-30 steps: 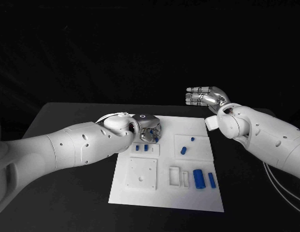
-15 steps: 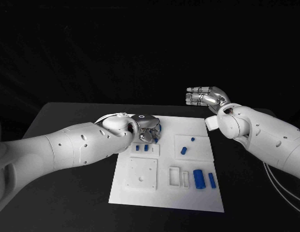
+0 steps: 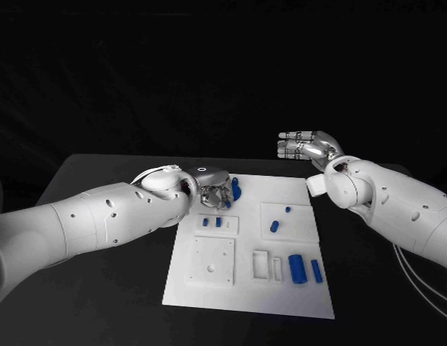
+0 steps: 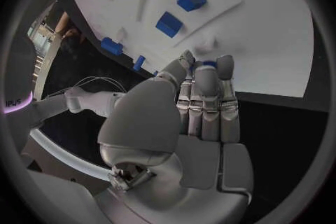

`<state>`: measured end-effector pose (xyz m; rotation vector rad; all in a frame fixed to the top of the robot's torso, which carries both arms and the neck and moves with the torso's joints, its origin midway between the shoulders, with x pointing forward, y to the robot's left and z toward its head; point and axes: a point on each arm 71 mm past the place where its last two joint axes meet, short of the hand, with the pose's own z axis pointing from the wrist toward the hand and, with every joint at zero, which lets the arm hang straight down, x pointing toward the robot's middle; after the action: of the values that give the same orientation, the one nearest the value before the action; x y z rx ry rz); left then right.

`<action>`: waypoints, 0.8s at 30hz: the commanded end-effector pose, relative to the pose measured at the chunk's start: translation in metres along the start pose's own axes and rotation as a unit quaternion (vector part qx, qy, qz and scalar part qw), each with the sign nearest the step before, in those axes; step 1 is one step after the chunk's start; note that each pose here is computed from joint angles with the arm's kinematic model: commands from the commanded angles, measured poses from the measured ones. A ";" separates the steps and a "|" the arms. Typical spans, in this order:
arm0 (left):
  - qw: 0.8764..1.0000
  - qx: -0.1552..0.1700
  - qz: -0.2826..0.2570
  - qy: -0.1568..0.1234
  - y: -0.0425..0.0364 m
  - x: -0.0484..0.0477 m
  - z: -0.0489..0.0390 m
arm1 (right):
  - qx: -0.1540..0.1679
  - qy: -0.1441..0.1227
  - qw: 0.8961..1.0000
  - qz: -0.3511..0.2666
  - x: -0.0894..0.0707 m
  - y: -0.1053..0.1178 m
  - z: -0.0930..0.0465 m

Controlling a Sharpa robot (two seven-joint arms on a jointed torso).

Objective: Assemble the parts on the task board

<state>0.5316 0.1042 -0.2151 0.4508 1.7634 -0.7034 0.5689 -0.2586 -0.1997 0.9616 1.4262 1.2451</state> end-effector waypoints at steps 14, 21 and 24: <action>0.999 -0.022 -0.047 0.005 0.0170 -0.0137 -0.0287 | -0.001 0.004 1.000 0.001 -0.003 -0.003 -0.002; 0.999 -0.027 -0.046 0.011 0.0206 -0.0132 -0.0330 | 0.001 0.003 1.000 0.000 -0.004 -0.004 -0.002; 0.999 -0.027 -0.045 0.011 0.0210 -0.0131 -0.0322 | 0.001 0.004 1.000 0.000 -0.003 -0.004 -0.002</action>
<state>0.5252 0.1436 -0.2009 0.3461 1.8094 -0.7114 0.5683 -0.2647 -0.2035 0.9724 1.4282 1.2302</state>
